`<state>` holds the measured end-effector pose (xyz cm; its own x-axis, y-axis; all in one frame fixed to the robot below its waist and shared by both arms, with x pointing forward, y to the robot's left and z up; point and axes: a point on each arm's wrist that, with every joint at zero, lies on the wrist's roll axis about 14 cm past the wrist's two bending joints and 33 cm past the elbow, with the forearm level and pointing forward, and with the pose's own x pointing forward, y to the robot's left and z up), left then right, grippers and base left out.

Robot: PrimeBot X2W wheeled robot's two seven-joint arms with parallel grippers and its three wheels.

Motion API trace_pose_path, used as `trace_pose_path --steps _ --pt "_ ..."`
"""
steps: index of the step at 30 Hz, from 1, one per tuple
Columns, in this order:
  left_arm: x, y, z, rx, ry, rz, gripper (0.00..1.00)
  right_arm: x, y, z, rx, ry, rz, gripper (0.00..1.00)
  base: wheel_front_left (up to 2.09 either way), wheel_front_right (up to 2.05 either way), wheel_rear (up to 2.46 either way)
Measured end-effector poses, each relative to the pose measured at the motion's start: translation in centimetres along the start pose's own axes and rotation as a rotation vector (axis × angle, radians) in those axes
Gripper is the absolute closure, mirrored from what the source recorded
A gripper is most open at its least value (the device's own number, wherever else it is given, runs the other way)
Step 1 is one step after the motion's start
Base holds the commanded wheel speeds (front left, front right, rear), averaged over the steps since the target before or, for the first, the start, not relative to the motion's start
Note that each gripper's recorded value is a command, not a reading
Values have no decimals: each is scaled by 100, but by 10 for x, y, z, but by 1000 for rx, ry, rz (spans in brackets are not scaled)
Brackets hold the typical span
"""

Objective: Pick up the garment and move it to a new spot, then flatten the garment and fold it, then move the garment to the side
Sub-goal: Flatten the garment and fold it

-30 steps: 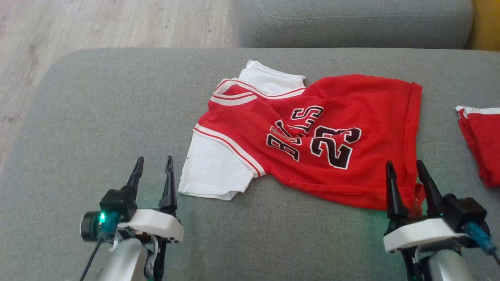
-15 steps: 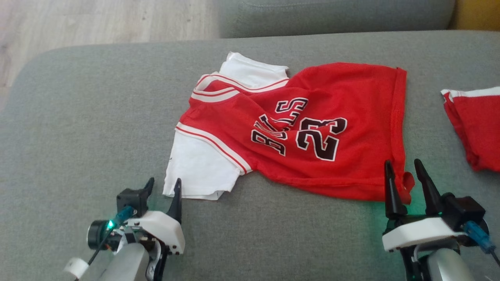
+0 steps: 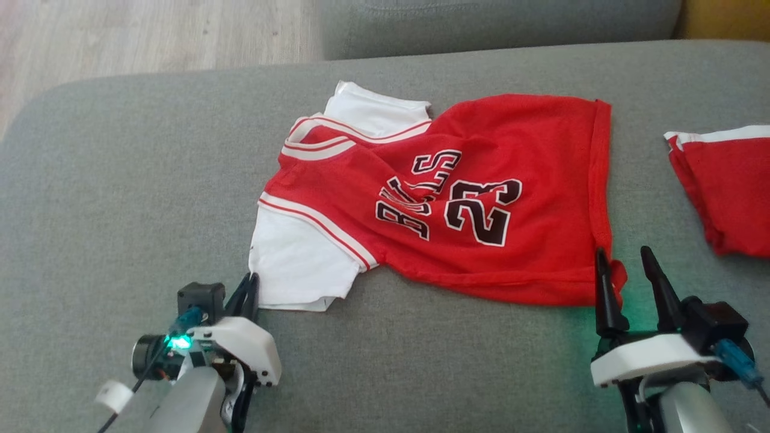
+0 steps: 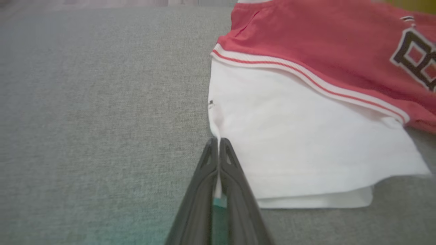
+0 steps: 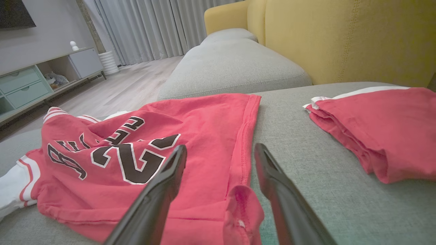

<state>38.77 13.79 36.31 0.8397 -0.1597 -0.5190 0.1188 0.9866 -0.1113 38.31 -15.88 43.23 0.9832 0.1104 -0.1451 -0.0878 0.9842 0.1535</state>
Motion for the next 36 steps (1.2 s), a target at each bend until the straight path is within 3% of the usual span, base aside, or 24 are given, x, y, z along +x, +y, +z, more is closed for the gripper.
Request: trace_pose_path --steps 6,10,36 --pt "-7 -5 45 -40 -203 -9 100 -9 -2 -2 0 12 -8 0 0 0 0" --pt "-14 -6 67 -47 -297 -2 100 -22 0 -23 4 106 -8 0 0 0 0" --pt "-21 -16 65 -50 -309 -29 100 -10 8 -50 0 244 22 0 0 0 0"
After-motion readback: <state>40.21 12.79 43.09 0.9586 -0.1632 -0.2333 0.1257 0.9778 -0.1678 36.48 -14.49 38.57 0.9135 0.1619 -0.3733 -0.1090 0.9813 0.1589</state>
